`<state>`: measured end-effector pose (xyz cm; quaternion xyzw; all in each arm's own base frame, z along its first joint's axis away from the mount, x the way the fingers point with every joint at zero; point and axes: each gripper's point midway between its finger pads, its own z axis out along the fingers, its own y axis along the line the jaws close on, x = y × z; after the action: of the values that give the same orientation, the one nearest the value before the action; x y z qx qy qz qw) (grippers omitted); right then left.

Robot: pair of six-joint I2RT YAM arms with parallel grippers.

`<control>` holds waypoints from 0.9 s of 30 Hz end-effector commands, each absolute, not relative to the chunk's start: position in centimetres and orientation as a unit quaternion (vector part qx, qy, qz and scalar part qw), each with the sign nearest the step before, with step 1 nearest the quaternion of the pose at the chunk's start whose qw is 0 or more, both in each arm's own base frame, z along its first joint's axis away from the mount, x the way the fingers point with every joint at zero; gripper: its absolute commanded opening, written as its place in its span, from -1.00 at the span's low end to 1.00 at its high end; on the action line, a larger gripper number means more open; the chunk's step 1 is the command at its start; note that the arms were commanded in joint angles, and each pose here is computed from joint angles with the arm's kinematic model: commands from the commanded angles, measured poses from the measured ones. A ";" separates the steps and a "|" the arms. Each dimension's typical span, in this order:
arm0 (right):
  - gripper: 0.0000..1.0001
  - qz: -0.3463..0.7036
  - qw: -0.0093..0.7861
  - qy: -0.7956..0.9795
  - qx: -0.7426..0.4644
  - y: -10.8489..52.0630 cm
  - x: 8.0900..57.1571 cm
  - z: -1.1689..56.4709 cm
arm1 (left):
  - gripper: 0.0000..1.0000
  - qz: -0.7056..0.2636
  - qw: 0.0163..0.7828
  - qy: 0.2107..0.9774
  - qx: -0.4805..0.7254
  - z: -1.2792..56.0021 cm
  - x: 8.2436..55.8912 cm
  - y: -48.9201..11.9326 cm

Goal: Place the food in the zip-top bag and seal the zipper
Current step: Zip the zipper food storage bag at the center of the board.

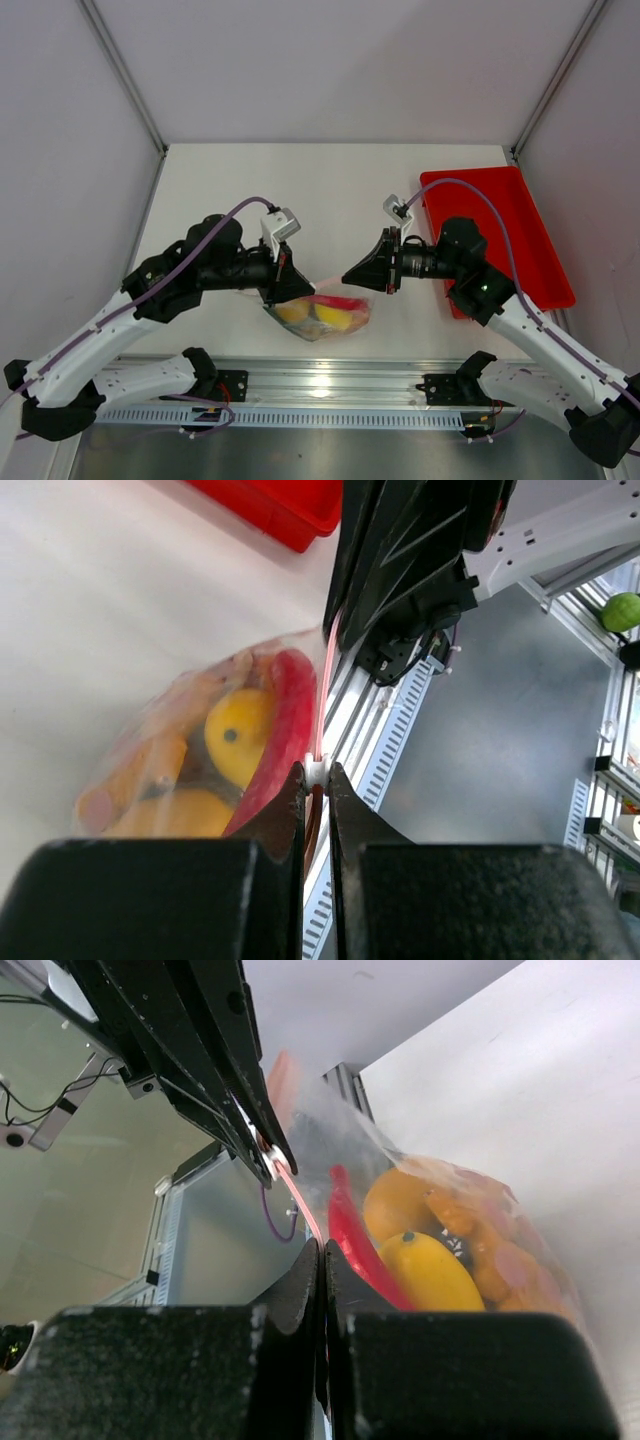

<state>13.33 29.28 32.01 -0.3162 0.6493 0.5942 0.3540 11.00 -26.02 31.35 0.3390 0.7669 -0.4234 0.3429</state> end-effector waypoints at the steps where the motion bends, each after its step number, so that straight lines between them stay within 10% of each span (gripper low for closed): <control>1: -1.00 0.575 0.380 0.662 -0.294 28.2 14.4 32.0 | -0.99 -0.402 0.363 0.771 0.335 31.5 10.8 -23.9; 27: -1.00 0.566 0.380 0.678 -0.275 27.0 14.0 31.3 | -0.99 -0.357 0.398 0.798 0.279 29.0 8.7 -17.1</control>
<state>13.32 27.62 30.65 -0.2847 0.6796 0.5762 0.3538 8.86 -18.77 29.79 0.3009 0.7819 -0.3749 0.3970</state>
